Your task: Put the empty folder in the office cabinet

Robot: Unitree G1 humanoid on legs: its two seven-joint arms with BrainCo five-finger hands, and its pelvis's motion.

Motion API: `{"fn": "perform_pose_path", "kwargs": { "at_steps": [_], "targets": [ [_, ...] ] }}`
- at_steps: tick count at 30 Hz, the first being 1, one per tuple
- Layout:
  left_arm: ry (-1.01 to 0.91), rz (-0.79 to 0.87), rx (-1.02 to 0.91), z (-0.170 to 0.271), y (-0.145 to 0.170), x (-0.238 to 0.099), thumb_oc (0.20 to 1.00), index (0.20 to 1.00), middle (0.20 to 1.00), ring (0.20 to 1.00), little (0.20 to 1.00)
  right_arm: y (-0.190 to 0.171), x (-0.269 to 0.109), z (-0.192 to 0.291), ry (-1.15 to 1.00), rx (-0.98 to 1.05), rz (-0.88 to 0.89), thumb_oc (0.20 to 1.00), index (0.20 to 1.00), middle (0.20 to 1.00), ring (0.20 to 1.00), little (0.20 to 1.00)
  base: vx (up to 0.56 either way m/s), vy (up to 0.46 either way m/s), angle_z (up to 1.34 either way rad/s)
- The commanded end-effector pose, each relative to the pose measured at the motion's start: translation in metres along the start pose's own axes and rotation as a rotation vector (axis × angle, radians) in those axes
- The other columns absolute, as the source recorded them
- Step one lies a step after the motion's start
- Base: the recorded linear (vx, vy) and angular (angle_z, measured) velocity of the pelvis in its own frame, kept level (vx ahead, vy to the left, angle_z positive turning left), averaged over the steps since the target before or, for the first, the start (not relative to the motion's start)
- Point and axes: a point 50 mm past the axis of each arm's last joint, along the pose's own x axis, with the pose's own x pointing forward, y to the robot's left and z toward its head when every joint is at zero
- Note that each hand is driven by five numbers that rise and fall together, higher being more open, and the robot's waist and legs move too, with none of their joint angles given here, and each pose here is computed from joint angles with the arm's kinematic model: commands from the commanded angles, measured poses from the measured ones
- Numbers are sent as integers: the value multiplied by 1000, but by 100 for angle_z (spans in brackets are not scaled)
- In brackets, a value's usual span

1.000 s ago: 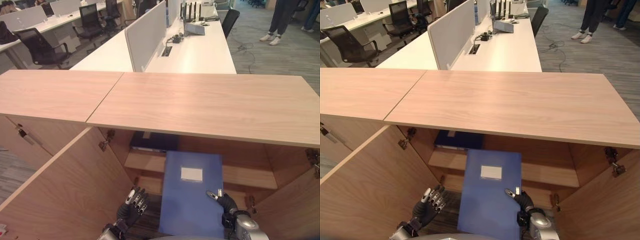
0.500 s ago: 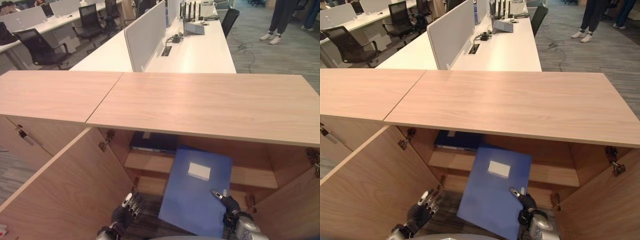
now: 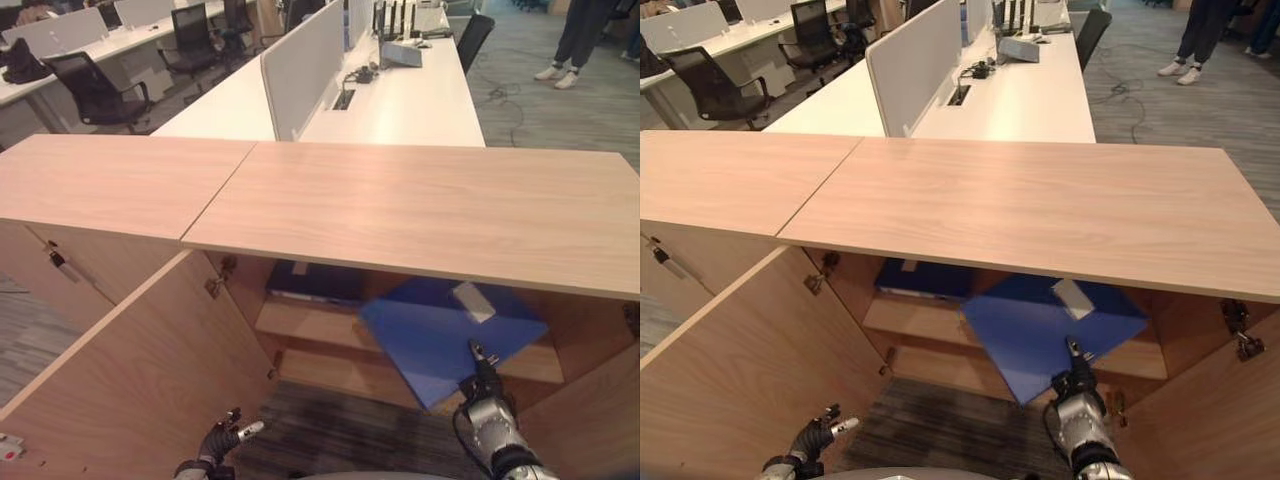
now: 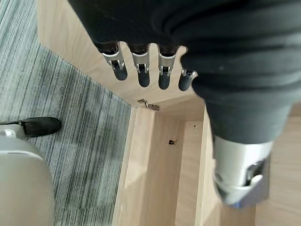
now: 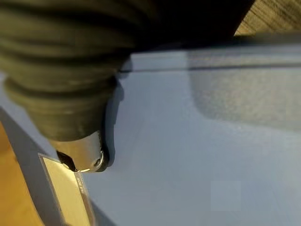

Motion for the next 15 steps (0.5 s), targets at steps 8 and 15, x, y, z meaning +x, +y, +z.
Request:
{"fn": "perform_pose_path", "kwargs": {
  "at_steps": [8, 15],
  "targets": [
    [-137, -27, 224, 51, 8, 18, 1000, 1000, 1000, 1000, 1000, 77, 16, 99, -267, 373, 35, 200, 200, 200, 200, 200, -43, -5, 16],
    [-175, -67, 306, 66, 0, 23, 1000, 1000, 1000, 1000, 1000, 131, 2, 176, -404, 499, 115, 200, 200, 200, 200, 200, -59, 12, 8]
  ]
}}
